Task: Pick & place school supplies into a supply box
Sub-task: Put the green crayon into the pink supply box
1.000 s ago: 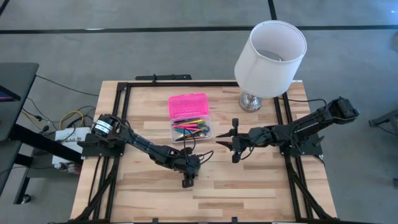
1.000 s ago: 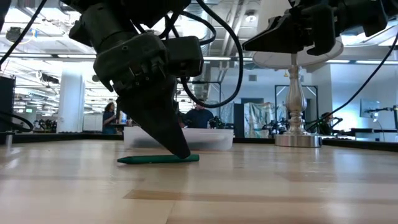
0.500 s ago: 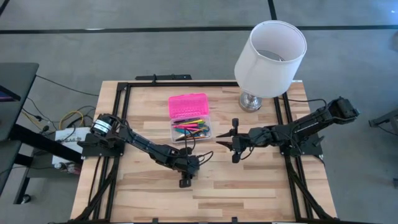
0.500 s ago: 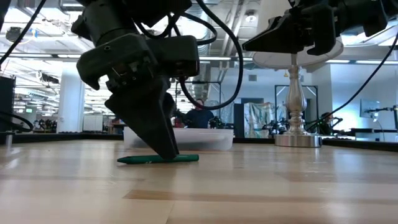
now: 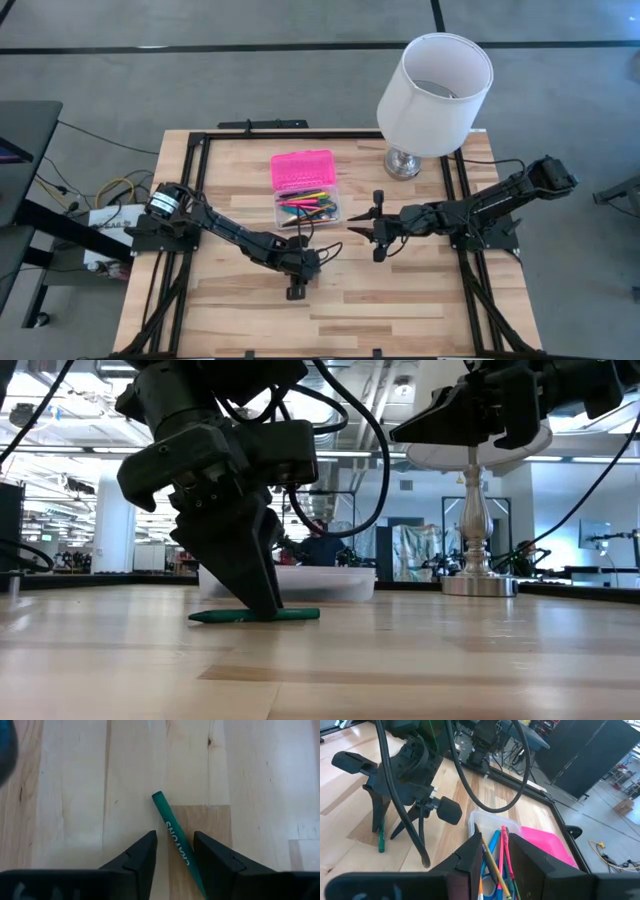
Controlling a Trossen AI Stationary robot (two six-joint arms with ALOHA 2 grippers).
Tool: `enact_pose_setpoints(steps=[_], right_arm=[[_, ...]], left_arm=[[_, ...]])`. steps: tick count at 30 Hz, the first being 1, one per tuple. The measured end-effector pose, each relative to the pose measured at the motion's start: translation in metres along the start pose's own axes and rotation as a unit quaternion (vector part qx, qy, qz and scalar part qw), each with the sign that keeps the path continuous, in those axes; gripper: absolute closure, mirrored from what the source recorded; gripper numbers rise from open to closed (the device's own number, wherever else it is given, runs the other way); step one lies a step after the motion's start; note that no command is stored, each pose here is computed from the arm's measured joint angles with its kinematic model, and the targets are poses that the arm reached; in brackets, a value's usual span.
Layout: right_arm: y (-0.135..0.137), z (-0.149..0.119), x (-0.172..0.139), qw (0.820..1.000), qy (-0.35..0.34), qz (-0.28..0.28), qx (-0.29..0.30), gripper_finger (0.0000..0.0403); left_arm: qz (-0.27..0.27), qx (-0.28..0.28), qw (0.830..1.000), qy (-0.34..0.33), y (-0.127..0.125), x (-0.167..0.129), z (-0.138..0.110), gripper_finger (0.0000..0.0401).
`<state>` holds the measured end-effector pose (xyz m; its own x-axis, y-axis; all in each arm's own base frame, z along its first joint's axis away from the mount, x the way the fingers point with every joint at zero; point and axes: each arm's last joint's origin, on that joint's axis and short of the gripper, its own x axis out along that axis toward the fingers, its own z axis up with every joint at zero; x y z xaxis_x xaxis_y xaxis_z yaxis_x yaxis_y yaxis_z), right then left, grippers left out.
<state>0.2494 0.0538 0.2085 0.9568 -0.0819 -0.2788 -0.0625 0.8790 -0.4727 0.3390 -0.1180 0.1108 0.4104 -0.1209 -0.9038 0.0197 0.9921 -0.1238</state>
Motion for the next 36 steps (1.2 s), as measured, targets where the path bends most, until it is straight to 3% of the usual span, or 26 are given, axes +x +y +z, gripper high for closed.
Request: enact_pose_setpoints(steps=[21, 36], right_arm=[[0.0003, -0.0007, 0.0, 1.0, 0.003, 0.001, -0.001, 0.0312], [0.0003, -0.0007, 0.0, 1.0, 0.004, 0.002, -0.001, 0.0312]], left_arm=[[0.022, 0.082, 0.996, 0.017, 0.0012, -0.0012, -0.0037, 0.0327], [0.02, 0.081, 0.996, 0.037, 0.0032, -0.0071, -0.0062, 0.0371]])
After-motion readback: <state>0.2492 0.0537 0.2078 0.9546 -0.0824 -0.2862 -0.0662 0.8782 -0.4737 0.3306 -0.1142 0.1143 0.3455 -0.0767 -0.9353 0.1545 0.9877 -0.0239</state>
